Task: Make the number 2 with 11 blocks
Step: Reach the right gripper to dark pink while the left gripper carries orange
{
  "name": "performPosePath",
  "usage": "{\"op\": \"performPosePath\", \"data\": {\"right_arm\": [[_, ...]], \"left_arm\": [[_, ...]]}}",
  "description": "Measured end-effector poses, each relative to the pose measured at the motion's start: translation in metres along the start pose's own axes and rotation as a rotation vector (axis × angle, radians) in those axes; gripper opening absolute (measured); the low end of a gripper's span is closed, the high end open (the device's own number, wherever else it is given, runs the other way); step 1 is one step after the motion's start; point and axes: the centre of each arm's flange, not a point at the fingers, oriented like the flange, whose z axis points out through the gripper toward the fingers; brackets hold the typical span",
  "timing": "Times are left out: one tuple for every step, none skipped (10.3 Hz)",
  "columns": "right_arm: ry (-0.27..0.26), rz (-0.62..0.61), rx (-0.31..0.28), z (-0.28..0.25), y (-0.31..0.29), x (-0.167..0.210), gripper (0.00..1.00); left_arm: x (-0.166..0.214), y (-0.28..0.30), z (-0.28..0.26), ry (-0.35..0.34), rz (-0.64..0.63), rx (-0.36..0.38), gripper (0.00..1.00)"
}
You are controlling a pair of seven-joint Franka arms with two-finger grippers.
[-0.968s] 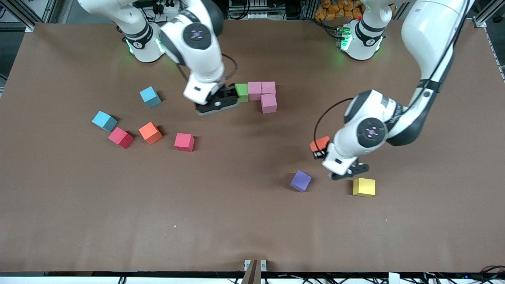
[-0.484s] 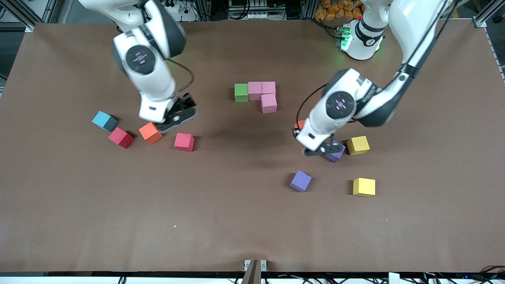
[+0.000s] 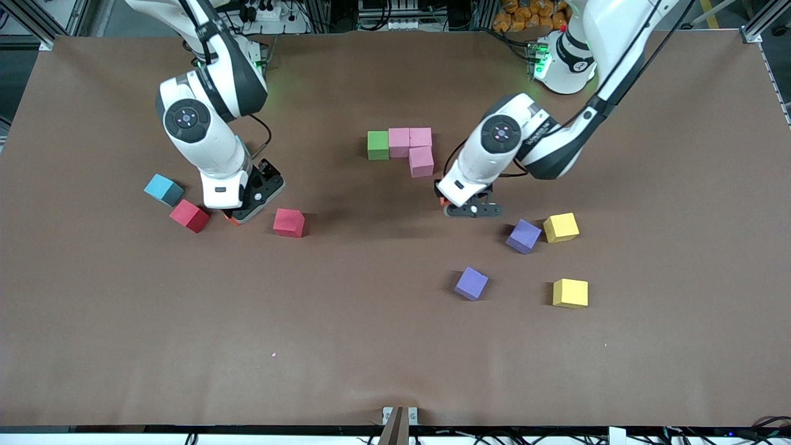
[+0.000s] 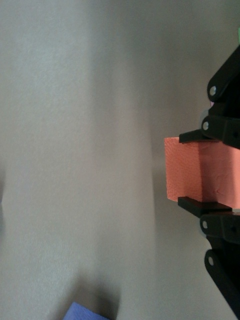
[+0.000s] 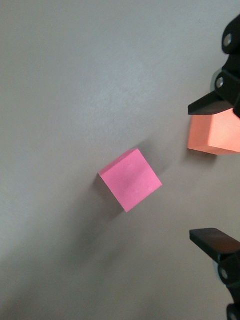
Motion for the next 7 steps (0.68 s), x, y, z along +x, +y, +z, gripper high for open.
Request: {"op": "performPosePath", "data": {"right_arm": [[0.004, -0.100, 0.005, 0.012, -0.001, -0.001, 1.00], [0.002, -0.173, 0.013, 0.020, -0.001, 0.000, 1.00], [0.002, -0.240, 0.019, 0.027, -0.001, 0.001, 1.00], [0.018, -0.312, 0.017, 0.036, 0.000, 0.004, 1.00], [0.036, -0.373, 0.012, 0.046, 0.003, 0.006, 1.00], [0.045, -0.411, 0.015, 0.057, 0.007, 0.006, 1.00], [0.046, -0.425, 0.024, 0.069, 0.011, 0.005, 1.00]], "left_arm": [[-0.006, 0.007, 0.003, -0.002, 0.010, 0.003, 0.48], [-0.009, 0.013, 0.005, -0.006, 0.006, 0.001, 0.48], [-0.010, 0.016, 0.007, -0.008, -0.001, -0.004, 0.48], [-0.008, 0.019, 0.008, -0.010, -0.010, -0.012, 0.48], [-0.005, 0.022, 0.010, -0.013, -0.024, -0.019, 0.48], [-0.004, 0.027, 0.014, -0.012, -0.036, -0.021, 0.48], [-0.002, 0.030, 0.018, -0.010, -0.043, -0.019, 0.48]]}}
